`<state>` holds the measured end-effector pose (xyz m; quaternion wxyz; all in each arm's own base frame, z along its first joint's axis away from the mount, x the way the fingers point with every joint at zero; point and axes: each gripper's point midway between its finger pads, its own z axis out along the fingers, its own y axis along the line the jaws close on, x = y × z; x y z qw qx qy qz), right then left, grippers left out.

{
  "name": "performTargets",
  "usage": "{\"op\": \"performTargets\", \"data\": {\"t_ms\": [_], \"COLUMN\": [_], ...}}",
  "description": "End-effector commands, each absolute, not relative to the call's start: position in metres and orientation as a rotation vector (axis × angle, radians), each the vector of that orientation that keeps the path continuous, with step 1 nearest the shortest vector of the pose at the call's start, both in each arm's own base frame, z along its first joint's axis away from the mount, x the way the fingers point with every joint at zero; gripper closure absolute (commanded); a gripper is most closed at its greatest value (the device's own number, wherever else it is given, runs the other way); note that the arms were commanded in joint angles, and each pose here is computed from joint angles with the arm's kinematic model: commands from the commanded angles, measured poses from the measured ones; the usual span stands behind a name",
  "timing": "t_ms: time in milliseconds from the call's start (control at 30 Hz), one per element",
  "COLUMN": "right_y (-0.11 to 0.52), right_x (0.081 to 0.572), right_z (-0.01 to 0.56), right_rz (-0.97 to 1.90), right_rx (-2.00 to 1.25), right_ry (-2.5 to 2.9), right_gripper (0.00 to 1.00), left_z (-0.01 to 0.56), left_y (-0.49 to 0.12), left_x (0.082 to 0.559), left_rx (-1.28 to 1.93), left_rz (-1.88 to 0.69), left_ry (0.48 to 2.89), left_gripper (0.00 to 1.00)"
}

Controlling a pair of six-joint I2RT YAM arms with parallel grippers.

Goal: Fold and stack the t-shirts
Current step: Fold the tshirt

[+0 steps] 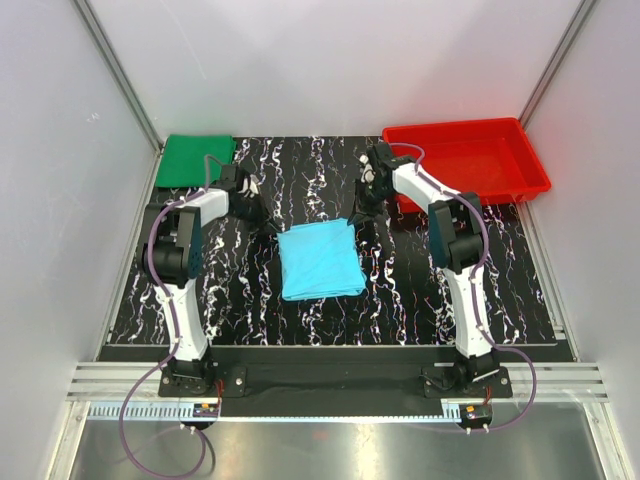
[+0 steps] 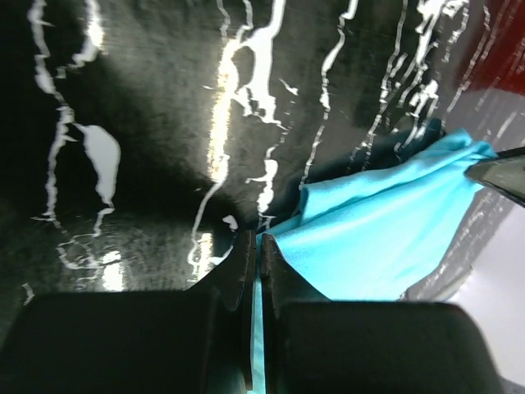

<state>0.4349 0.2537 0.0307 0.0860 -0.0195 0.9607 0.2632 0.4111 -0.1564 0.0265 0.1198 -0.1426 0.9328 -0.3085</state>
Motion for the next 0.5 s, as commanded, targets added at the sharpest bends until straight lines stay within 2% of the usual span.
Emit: {"op": "performTargets", "data": {"t_ms": [0,133,200,333,367,400,467], "right_y": [0.252,0.252,0.252,0.248,0.244,0.242,0.23], "right_x": [0.455,0.457,0.461,0.473,0.468,0.474,0.468], "right_z": [0.029,0.015,0.015,0.027,0.03,0.043,0.052], "right_rz": [0.791,0.787,0.782,0.72,0.69,0.665,0.58], "right_rx": [-0.041,-0.057,-0.055,-0.065,-0.077,-0.079,-0.063], "right_ry": [2.819,2.839,2.84,2.815,2.839,2.819,2.847], "right_gripper": [1.0,1.0,0.95,0.84,0.79,0.66,0.59], "left_z": [0.033,0.028,0.029,0.052,0.06,0.069,0.1], "left_y": [-0.136,-0.126,-0.124,-0.116,-0.114,-0.114,-0.113], "left_x": [0.424,0.425,0.423,0.433,0.433,0.434,0.434], "left_rx": [-0.425,-0.39,-0.368,-0.302,-0.295,-0.286,-0.272], "left_rz": [-0.743,-0.648,-0.63,-0.561,-0.546,-0.538,-0.536], "left_ry": [2.685,2.696,2.715,2.675,2.667,2.651,2.592], "left_gripper": [1.0,1.0,0.99,0.66,0.61,0.59,0.57]}}
